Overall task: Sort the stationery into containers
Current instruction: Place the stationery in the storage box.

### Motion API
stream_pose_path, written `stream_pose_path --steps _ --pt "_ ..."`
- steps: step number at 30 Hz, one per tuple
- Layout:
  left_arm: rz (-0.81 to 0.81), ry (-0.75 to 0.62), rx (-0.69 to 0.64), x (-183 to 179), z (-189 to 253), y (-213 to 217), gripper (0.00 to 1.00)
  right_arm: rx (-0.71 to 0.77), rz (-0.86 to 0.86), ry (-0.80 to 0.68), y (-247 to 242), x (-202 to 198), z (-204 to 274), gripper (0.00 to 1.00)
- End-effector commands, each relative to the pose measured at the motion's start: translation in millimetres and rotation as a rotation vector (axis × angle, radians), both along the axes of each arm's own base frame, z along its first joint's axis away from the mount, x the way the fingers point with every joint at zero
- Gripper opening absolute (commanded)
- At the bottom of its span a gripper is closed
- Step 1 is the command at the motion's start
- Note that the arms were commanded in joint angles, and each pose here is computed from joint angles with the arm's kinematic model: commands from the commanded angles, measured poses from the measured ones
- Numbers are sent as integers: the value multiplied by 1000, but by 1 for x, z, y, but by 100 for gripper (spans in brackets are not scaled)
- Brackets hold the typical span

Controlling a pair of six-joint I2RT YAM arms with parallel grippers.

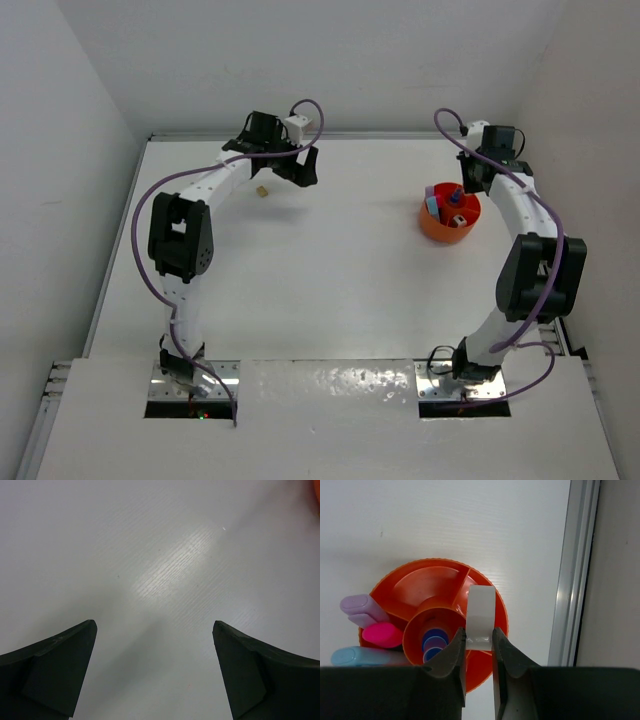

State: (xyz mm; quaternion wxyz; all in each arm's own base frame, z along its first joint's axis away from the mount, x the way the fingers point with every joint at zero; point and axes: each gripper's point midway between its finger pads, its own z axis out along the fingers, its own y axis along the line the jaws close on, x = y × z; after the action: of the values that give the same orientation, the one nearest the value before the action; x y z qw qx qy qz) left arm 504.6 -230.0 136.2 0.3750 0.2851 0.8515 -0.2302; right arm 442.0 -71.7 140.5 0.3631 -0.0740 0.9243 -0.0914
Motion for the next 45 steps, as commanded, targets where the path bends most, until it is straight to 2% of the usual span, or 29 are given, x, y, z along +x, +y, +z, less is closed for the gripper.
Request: stream_pose_path --steps 1,11,18,22,27,32,37,45 --pt "3 -49 -18 0 23 -5 100 -59 21 -4 -15 8 -1 0" --pt "-3 -51 -13 -1 22 -11 100 -23 2 51 -15 -3 -26 0" --pt "-10 -48 -12 -1 19 -13 100 43 -43 -98 -8 7 12 0" --pt "-13 -49 -14 -2 21 -14 100 13 -93 -156 -17 6 27 0" --pt "-13 -46 -11 -2 19 -13 100 -89 -115 -112 -34 -4 21 0" --pt "-13 -48 -14 -2 19 -13 100 -94 -94 -76 -33 -12 7 0" --pt "-9 -45 -14 -2 19 -12 100 -34 -118 -56 -27 -18 -4 0" --pt "-11 -44 -13 -3 19 -12 100 97 -269 -131 -19 -33 0 0"
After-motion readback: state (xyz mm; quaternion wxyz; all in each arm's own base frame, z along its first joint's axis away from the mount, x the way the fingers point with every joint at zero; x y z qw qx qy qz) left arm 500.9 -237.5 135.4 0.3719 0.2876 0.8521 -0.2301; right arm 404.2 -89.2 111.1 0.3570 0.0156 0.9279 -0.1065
